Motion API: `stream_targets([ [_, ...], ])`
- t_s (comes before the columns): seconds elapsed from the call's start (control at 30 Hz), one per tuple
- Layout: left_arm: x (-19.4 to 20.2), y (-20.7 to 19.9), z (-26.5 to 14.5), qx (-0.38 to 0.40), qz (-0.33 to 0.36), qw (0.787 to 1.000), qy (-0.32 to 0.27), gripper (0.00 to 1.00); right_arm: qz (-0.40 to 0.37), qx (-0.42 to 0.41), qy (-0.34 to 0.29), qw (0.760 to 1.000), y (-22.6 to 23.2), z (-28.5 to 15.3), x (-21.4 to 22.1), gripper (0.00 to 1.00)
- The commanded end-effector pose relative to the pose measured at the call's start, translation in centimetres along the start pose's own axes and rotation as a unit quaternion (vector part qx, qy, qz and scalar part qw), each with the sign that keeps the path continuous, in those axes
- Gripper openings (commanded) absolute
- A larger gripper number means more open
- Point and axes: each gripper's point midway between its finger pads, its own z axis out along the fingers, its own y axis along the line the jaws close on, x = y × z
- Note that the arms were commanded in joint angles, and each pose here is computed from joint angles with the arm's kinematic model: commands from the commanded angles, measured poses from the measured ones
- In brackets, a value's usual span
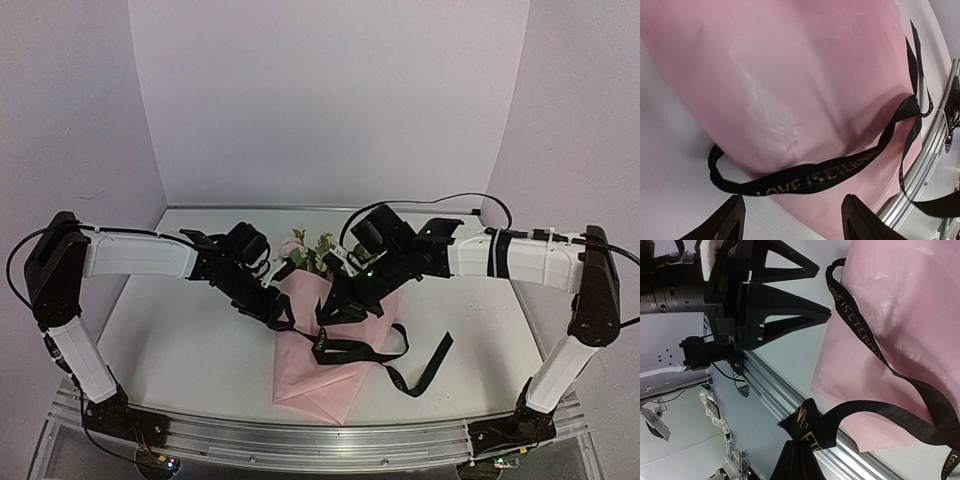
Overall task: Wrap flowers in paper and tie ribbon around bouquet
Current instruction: Cross the ribbon over the folded bouquet.
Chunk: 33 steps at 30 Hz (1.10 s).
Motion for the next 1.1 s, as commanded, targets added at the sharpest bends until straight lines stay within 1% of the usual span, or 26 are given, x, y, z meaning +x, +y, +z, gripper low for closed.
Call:
stream_targets([
  [0.0, -2.3, -0.8, -0.4, -0.028, 0.047, 0.998, -0.01, 0.69, 0.019, -0.052, -0.002, 0.998, 0.9, 1.5, -0.4, 0.0],
  [0.1, -1.6, -0.8, 0.7, -0.047, 0.066, 0.997, 0.019, 0.69, 0.038, -0.059, 0.0, 0.998, 0.3, 2.2, -0.1, 0.0],
  [0.2, -1.0, -1.1, 1.5, -0.049, 0.08, 0.995, 0.037, 0.68, 0.051, -0.061, -0.003, 0.997, -0.3, 2.7, -0.1, 0.0],
  [0.43, -0.3, -1.9, 1.8, -0.034, 0.094, 0.994, 0.052, 0.66, 0.074, -0.055, -0.007, 0.996, -1.7, 3.7, 0.2, 0.0],
  [0.63, 0.1, -1.7, 2.1, -0.039, 0.101, 0.992, 0.068, 0.65, 0.086, -0.05, -0.013, 0.995, -2.6, 4.0, 0.3, 0.0],
  [0.8, 0.1, -1.3, 2.0, -0.055, 0.108, 0.99, 0.072, 0.66, 0.088, -0.047, -0.016, 0.995, -2.9, 4.0, 0.5, 0.0],
  [0.97, 0.4, -0.7, 3.1, -0.074, 0.113, 0.987, 0.089, 0.6, 0.095, -0.051, -0.013, 0.994, -3.0, 4.4, 0.6, 0.0],
  [1.07, 0.2, -0.9, 3.3, -0.077, 0.116, 0.986, 0.091, 0.53, 0.1, -0.051, -0.012, 0.994, -3.2, 4.6, 0.6, 0.0],
])
